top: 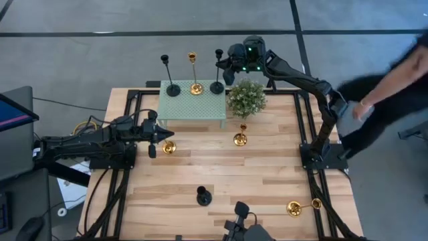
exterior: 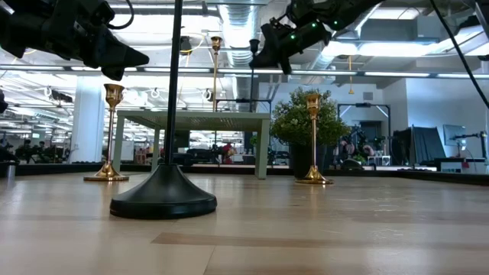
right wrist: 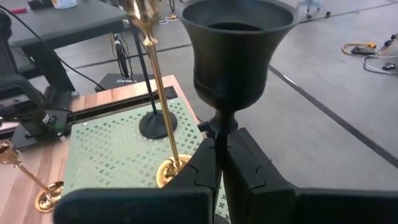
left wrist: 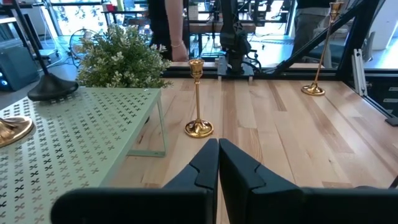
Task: Pick & Place candle stick holders
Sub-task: Put the gold candle holder on the shelf aligned with the gold candle holder
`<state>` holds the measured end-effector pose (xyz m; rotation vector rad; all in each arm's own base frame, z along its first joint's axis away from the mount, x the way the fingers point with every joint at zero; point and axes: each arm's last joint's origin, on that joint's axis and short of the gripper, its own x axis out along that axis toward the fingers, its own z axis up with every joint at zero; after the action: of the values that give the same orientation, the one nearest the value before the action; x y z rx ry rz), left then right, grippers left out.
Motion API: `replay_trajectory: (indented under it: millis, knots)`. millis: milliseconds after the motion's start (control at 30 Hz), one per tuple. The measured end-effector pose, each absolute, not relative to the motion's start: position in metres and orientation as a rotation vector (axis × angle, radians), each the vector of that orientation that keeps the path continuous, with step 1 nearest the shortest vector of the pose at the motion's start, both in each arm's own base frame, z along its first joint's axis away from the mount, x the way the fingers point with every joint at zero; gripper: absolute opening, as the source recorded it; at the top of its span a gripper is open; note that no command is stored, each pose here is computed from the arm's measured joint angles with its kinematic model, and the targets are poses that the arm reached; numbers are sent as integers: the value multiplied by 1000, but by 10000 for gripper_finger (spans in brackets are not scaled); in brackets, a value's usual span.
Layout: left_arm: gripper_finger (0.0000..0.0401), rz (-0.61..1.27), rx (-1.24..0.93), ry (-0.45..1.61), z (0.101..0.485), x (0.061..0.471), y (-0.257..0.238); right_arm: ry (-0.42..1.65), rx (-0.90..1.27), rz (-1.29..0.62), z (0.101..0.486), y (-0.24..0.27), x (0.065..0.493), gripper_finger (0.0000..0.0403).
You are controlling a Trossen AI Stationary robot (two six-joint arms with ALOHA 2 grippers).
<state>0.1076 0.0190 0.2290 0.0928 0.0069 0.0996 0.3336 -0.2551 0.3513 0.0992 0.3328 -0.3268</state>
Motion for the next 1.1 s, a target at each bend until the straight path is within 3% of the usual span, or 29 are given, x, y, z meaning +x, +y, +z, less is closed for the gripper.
replay_trajectory:
  millis: [833, 1100]
  knots:
    - [12, 100, 92, 7, 229, 108, 19, 350, 108, -310, 340, -258, 342, 1]
    - [12, 100, 92, 7, 229, 108, 19, 356, 106, -309, 339, -258, 342, 65]
